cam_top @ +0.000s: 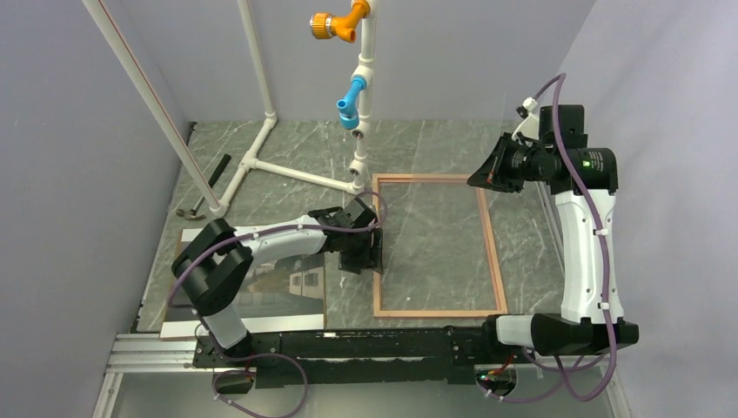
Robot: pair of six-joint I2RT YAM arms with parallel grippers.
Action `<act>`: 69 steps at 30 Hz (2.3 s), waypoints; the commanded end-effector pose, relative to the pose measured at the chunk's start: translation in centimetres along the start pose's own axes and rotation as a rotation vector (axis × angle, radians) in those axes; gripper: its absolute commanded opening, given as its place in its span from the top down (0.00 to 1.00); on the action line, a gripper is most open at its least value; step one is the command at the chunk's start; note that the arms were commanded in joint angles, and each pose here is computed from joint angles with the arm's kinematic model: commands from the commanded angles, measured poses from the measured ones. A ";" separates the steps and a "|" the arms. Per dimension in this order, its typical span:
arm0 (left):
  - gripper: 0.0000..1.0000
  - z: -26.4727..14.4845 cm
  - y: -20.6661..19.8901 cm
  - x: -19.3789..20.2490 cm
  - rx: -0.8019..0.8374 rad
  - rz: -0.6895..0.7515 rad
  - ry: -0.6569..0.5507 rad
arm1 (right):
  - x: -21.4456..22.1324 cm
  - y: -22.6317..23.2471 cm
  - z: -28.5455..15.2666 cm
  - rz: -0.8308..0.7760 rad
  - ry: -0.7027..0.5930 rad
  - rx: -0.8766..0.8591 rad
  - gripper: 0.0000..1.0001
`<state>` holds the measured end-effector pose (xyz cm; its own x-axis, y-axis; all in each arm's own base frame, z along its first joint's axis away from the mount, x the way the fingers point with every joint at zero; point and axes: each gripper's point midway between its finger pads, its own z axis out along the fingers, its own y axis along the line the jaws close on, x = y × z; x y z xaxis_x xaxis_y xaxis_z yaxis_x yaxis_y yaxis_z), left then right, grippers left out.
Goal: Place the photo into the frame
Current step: Adjust the photo frame at the center of the board.
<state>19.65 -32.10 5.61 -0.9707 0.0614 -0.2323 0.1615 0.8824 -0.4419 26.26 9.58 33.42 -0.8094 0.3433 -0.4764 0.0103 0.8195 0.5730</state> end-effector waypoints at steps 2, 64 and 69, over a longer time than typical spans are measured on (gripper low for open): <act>0.34 1.5 -1.5 -1.8 -0.016 -0.037 -0.053 | -0.8 -0.1 -1.3 0.011 -0.031 0.016 1.00; 0.60 3.4 0.1 -4.5 -0.088 -0.076 -0.102 | -0.3 -2.7 1.9 0.024 -0.039 0.013 1.00; 0.69 3.5 0.5 -4.3 -0.103 -0.071 -0.095 | -0.4 -2.6 2.0 0.028 -0.035 0.003 1.00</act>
<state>24.52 -33.82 2.72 -0.9642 -0.0605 -0.2580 0.0432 0.9247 -0.3782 26.91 8.04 29.21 -0.8213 0.3696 -0.4345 0.0742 0.8244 0.5611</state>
